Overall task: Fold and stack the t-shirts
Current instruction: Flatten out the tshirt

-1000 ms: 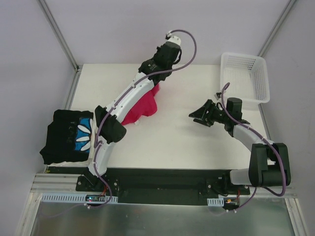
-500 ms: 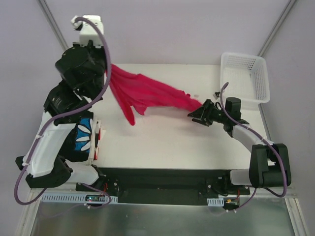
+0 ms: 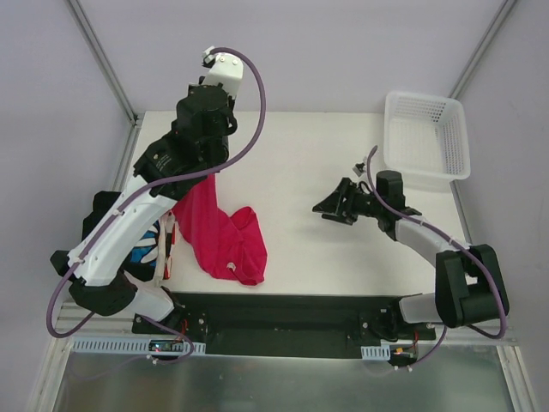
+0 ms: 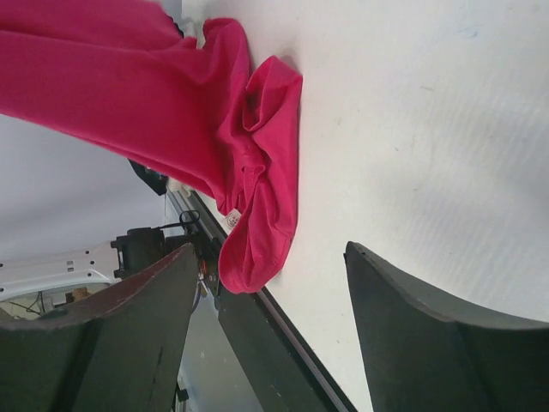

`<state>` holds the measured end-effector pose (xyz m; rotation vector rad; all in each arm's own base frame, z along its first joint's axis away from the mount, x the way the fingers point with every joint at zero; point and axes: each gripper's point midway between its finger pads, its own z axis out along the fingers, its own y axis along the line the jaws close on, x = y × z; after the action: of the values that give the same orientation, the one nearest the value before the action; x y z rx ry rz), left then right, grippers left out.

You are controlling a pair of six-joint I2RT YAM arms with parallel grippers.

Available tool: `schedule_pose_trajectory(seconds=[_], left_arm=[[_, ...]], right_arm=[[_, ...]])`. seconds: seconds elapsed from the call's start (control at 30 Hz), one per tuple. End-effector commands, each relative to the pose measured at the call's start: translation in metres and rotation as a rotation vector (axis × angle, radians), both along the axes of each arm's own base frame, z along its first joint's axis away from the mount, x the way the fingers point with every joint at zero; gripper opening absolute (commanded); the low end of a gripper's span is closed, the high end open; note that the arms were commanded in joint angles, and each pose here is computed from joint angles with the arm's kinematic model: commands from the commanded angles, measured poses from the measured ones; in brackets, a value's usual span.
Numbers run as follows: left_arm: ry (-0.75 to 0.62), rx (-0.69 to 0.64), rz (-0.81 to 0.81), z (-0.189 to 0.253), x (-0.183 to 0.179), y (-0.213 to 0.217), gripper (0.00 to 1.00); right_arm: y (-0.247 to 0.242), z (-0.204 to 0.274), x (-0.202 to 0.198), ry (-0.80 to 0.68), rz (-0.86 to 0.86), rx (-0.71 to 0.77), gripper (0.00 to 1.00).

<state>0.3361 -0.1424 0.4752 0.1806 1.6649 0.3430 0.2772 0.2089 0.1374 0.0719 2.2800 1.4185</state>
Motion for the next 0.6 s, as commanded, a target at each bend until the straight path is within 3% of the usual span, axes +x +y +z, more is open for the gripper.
schedule_pose_trajectory(seconds=[0.0, 0.3, 0.47, 0.57], left_arm=[[-0.073, -0.068, -0.005, 0.027, -0.005, 0.006, 0.00], [-0.069, -0.050, -0.098, 0.029, 0.019, -0.032, 0.00], [0.044, -0.009, -0.123, -0.030, 0.052, -0.062, 0.00], [0.104, -0.087, -0.155, -0.073, 0.080, -0.067, 0.00]], right_arm=[[0.021, 0.003, 0.004, -0.035, 0.049, -0.017, 0.72], [0.049, -0.004, 0.002, -0.019, 0.107, -0.016, 0.73], [0.053, 0.001, 0.001, -0.029, 0.121, -0.002, 0.73], [0.053, 0.002, -0.001, -0.032, 0.128, 0.002, 0.73]])
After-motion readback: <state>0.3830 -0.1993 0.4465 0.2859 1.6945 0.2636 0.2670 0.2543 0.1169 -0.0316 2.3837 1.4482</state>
